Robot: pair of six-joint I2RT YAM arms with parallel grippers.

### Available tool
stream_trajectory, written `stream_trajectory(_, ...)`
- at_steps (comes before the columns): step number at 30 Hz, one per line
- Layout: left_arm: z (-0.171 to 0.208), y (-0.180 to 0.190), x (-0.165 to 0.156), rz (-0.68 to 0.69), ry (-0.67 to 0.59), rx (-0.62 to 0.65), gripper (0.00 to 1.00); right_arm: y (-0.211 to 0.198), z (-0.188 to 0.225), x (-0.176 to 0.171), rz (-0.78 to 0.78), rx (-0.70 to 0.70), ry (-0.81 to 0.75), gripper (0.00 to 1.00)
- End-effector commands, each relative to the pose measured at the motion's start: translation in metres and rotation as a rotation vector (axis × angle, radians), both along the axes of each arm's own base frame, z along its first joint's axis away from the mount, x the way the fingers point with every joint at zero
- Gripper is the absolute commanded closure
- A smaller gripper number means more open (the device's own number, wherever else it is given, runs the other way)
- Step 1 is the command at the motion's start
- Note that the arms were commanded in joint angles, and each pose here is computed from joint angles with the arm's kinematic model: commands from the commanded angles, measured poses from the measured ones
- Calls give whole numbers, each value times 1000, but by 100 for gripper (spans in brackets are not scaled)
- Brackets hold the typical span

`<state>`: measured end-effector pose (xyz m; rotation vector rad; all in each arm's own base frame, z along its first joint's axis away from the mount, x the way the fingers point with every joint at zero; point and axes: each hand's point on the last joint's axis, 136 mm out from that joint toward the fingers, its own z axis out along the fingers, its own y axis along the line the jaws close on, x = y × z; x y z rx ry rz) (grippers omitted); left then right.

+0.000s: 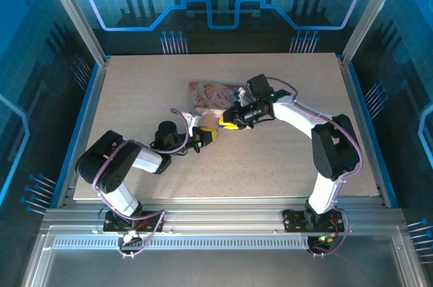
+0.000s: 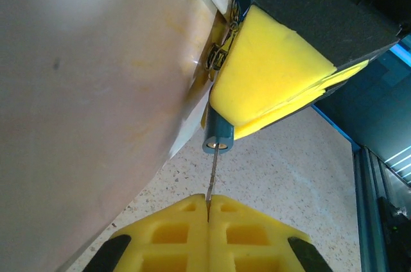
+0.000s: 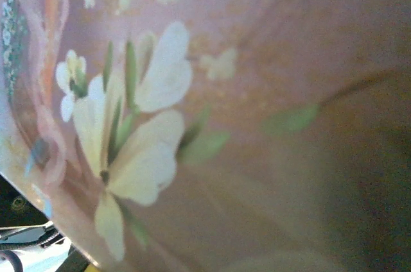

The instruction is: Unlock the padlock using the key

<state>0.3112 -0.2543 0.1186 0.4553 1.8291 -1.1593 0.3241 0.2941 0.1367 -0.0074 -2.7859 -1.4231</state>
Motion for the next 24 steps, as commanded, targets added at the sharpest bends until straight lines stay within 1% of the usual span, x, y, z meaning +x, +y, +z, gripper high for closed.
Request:
stream_trajectory(1,15,-4,1,-13,-112,-14,100,6,14,-6,17,63,65,97)
stream_trajectory(15,0,-2,-8,-8,-105,28,100,7,14,-2,11,65,74,97)
stream_trajectory(24,-2,-1,-10,-11,-112,44,100,6,14,-3,11,58,78,97)
